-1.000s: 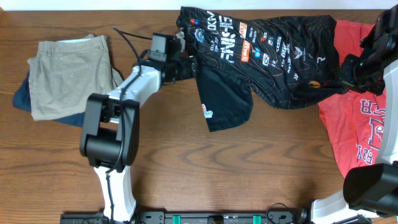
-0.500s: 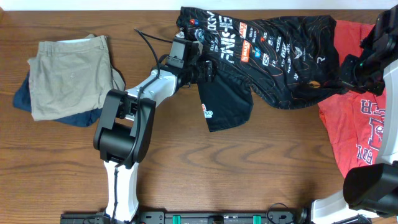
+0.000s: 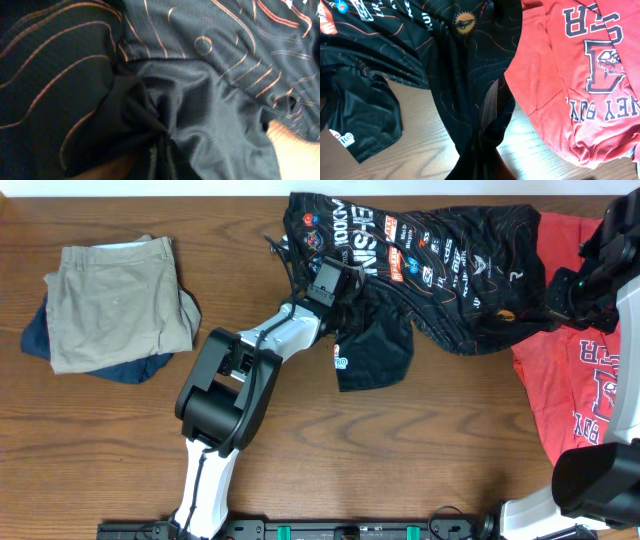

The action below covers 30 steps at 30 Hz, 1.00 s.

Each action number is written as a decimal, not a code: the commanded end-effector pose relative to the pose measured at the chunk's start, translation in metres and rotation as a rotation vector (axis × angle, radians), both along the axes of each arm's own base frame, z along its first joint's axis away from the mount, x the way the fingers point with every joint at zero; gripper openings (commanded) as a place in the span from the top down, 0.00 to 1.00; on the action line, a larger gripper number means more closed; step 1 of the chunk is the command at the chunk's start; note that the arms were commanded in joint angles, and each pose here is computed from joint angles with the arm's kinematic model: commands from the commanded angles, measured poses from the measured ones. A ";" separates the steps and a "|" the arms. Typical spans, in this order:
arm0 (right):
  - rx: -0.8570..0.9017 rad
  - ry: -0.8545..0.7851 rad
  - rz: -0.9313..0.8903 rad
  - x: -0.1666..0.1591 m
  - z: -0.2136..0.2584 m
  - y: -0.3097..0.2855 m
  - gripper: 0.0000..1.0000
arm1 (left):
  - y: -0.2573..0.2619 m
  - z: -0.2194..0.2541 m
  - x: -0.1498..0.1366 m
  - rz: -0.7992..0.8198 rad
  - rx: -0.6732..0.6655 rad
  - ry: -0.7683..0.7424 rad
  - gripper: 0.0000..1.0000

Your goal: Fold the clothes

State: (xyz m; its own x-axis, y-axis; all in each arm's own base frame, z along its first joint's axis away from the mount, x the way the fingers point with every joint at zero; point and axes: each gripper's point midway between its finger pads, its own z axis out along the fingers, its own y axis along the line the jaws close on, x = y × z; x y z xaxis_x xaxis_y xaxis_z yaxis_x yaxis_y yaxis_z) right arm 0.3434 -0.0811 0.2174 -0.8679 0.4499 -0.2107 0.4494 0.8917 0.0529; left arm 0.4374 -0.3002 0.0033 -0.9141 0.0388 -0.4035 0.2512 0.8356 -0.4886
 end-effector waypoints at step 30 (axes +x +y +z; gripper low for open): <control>0.075 0.360 -0.006 -0.075 -0.083 0.011 0.99 | 0.266 0.136 -0.151 0.365 0.277 0.519 0.94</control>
